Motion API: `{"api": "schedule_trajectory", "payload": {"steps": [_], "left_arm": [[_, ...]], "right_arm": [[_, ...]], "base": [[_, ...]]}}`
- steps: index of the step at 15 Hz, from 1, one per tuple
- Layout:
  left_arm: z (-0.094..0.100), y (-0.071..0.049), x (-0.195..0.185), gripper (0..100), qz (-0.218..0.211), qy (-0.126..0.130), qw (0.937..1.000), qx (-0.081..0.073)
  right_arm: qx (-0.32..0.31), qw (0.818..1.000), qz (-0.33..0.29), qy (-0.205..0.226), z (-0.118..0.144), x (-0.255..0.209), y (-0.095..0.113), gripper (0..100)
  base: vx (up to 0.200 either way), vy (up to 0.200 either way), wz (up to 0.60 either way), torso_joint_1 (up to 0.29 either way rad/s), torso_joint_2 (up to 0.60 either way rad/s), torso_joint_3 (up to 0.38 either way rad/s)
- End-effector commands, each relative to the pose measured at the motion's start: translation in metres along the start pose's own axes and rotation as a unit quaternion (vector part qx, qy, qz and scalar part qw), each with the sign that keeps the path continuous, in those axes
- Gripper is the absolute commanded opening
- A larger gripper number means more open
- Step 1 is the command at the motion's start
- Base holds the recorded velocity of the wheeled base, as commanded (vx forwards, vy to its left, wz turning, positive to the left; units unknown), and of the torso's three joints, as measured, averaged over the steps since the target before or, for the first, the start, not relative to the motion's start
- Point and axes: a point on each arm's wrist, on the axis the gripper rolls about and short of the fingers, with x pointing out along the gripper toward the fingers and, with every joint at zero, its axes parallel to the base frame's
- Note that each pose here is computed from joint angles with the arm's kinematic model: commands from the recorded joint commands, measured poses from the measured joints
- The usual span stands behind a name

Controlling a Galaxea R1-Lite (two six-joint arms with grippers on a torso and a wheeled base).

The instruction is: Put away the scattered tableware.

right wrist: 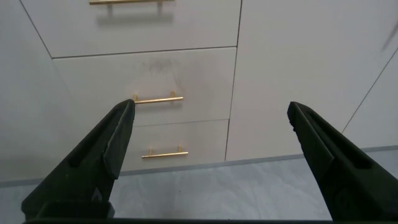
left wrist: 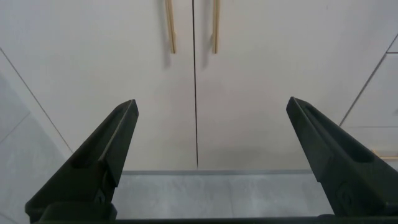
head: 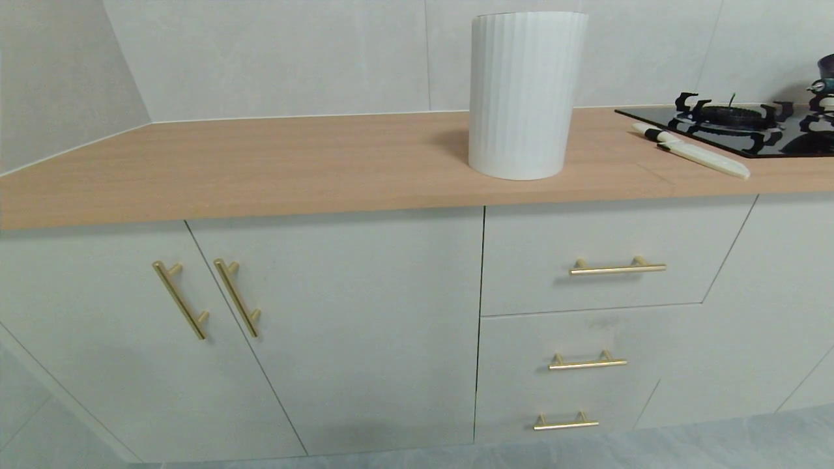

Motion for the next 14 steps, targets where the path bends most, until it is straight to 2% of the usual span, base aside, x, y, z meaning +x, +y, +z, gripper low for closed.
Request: {"api": "schedule_trajectory", "payload": {"steps": [1,12,14], "left_arm": [[-0.0002,0.0,0.0001,100,0.0,0.0,1.0,0.0],[0.0002,0.0,-0.0001,100,0.0,0.0,1.0,0.0],[-0.0002,0.0,0.0001,100,0.0,0.0,1.0,0.0]], "right_arm": [[0.0,1.0,0.0,0.001,0.0,0.0002,0.0,100],[0.0,1.0,0.0,0.001,0.0,0.0002,0.0,100],[0.0,1.0,0.0,0.001,0.0,0.0002,0.0,100]], "base": [[0.0,0.0,0.6,0.002,0.0,0.002],[0.0,0.0,0.0,0.0,0.0,0.0],[0.0,-0.2,0.0,0.005,0.0,0.002]]}}
